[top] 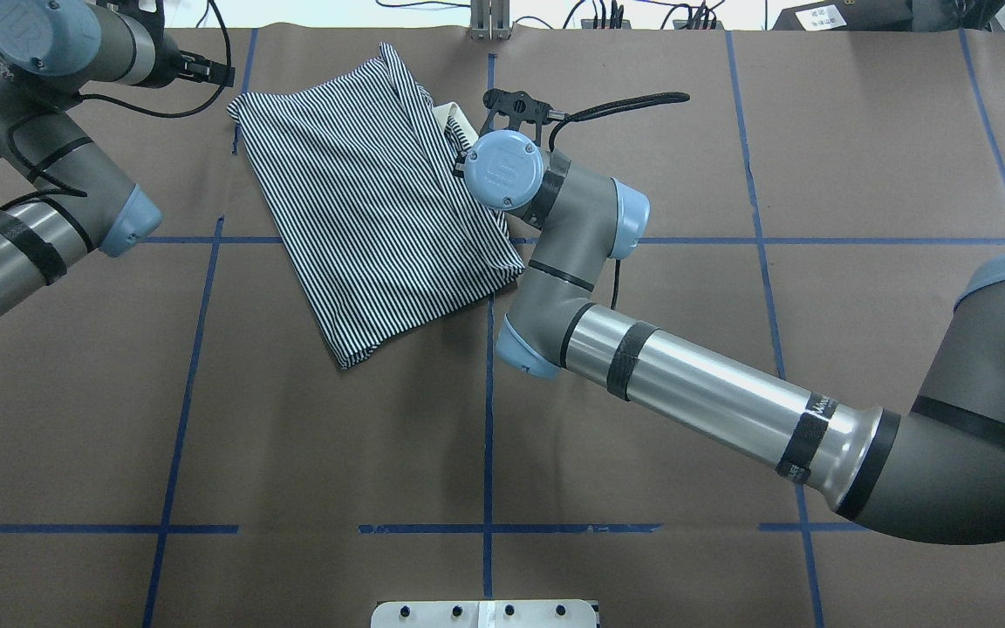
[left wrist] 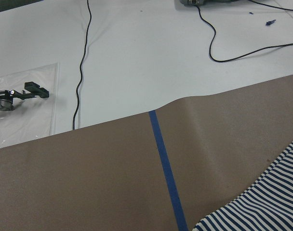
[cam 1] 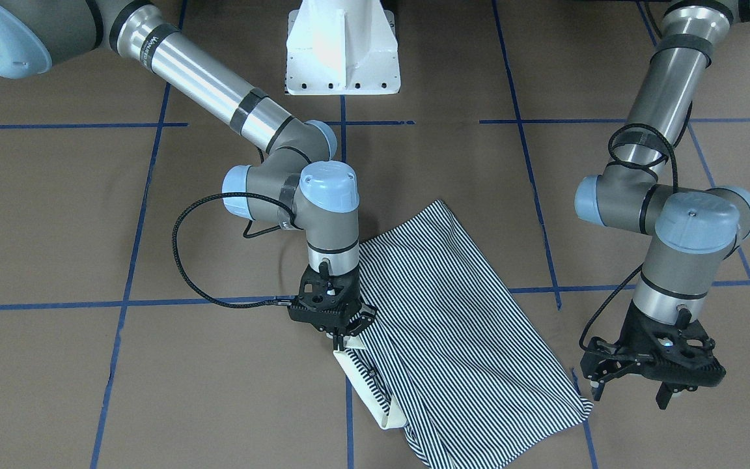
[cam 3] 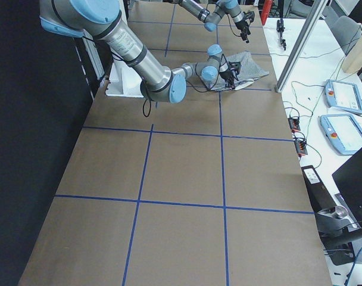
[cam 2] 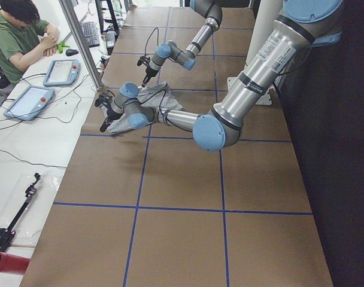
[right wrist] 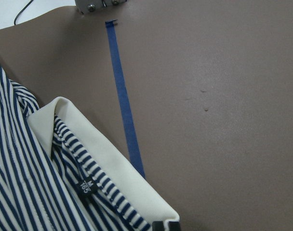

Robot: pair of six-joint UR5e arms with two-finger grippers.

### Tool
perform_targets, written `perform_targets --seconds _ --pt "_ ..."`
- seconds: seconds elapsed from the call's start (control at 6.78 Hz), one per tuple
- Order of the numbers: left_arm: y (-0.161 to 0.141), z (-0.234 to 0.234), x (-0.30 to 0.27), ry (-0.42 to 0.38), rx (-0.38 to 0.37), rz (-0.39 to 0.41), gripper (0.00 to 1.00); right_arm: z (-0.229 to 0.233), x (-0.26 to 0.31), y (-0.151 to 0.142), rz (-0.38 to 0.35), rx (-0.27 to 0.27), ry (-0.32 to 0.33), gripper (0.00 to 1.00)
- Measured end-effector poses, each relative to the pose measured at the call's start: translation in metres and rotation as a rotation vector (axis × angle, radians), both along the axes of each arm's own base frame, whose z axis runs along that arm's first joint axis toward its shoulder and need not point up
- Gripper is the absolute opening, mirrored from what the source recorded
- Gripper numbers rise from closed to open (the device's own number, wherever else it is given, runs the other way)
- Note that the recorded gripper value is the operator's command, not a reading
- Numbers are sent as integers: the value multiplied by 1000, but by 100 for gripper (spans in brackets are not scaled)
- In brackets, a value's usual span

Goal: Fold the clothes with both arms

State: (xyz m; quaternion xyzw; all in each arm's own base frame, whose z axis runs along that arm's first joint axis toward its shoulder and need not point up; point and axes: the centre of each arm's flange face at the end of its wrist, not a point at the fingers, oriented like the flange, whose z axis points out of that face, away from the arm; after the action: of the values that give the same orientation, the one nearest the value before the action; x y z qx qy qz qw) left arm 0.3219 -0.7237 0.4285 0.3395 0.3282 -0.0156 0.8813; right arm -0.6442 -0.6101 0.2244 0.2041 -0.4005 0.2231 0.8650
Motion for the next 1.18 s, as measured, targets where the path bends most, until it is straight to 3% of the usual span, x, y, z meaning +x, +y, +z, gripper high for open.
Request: perform_targets --seconds 0.29,0.88,1.18 --pt "1 -5 -1 6 7 0 100 16 30 20 5 13 -27 0" --pt "3 -10 1 12 12 5 100 105 89 132 1 79 -20 0" --pt "5 -13 3 25 11 22 100 120 105 159 -8 90 -19 0"
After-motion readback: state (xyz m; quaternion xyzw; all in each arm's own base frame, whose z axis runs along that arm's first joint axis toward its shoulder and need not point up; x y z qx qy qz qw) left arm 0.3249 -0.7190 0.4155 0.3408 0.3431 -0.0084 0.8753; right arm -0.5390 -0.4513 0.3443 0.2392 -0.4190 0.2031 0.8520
